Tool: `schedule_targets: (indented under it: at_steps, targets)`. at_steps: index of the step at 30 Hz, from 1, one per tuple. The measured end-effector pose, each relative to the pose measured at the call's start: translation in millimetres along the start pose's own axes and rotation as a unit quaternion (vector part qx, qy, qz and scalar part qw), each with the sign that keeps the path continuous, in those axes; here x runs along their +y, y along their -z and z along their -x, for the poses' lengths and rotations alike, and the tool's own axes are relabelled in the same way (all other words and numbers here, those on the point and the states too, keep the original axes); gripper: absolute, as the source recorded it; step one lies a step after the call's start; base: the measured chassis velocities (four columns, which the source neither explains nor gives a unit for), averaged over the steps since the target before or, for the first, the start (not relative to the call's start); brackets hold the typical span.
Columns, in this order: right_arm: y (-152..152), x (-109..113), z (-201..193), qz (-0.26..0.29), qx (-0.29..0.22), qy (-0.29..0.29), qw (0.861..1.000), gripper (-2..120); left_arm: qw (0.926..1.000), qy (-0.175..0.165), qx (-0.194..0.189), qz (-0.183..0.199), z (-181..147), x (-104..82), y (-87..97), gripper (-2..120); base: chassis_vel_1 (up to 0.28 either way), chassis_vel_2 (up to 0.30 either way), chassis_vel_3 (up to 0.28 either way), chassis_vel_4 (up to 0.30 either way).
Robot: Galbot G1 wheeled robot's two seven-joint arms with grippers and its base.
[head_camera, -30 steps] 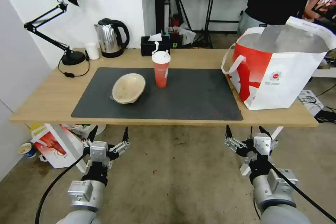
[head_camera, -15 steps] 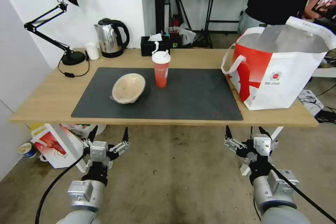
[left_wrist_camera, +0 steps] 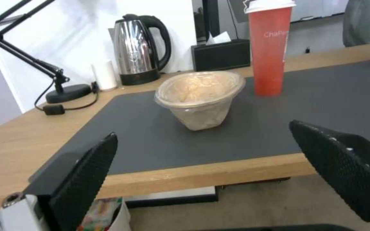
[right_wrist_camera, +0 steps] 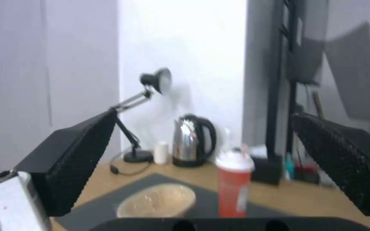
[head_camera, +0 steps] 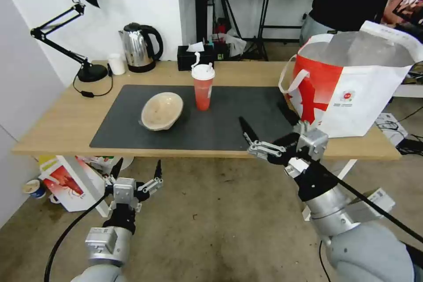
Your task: Pick up the trash from the table and place it into the takeout bag.
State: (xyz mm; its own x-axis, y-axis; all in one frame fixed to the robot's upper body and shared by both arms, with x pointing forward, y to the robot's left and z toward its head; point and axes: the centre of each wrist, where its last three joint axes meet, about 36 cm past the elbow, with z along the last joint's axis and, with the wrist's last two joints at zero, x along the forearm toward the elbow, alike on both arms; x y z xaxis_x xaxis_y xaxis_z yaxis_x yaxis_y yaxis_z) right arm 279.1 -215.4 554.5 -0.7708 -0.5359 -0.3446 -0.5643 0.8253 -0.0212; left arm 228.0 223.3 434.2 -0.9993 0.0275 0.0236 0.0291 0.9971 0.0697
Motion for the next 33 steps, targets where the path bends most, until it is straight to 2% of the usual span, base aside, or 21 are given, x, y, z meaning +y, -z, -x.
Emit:
schedule_targets:
  at_steps: [3,8,14,16,18,26,29,33]
  targets:
    - [4,-3,4,-0.006,-0.008,0.016,1.0,100,1.0,0.0,0.0,0.0,0,0.0,0.0,100,0.0,0.0,0.0,0.0]
    - [12,-26,26,-0.015,-0.018,0.063,0.998,100,1.0,0.0,0.0,0.0,0,0.0,0.0,100,0.0,0.0,0.0,0.0]
    - [13,-48,36,-0.026,0.02,0.076,0.997,100,1.0,0.0,0.0,0.0,0,0.0,0.0,100,0.0,0.0,0.0,0.0]
    - [13,-58,43,-0.025,0.041,0.073,0.996,100,1.0,0.0,0.0,0.0,0,0.0,0.0,100,0.0,0.0,0.0,0.0]
    - [13,-68,53,-0.007,0.084,0.071,0.994,100,1.0,0.0,0.0,0.0,0,0.0,0.0,100,0.0,0.0,0.0,0.0]
    - [4,-79,80,0.038,0.151,0.066,0.986,100,1.0,0.0,0.0,0.0,0,0.0,0.0,100,0.0,0.0,0.0,0.0]
    - [7,-85,103,0.077,0.197,0.071,0.975,100,1.0,0.0,0.0,0.0,0,0.0,0.0,100,0.0,0.0,0.0,0.0]
    - [11,-92,121,0.075,0.227,0.076,0.968,100,1.0,0.0,0.0,0.0,0,0.0,0.0,100,0.0,0.0,0.0,0.0]
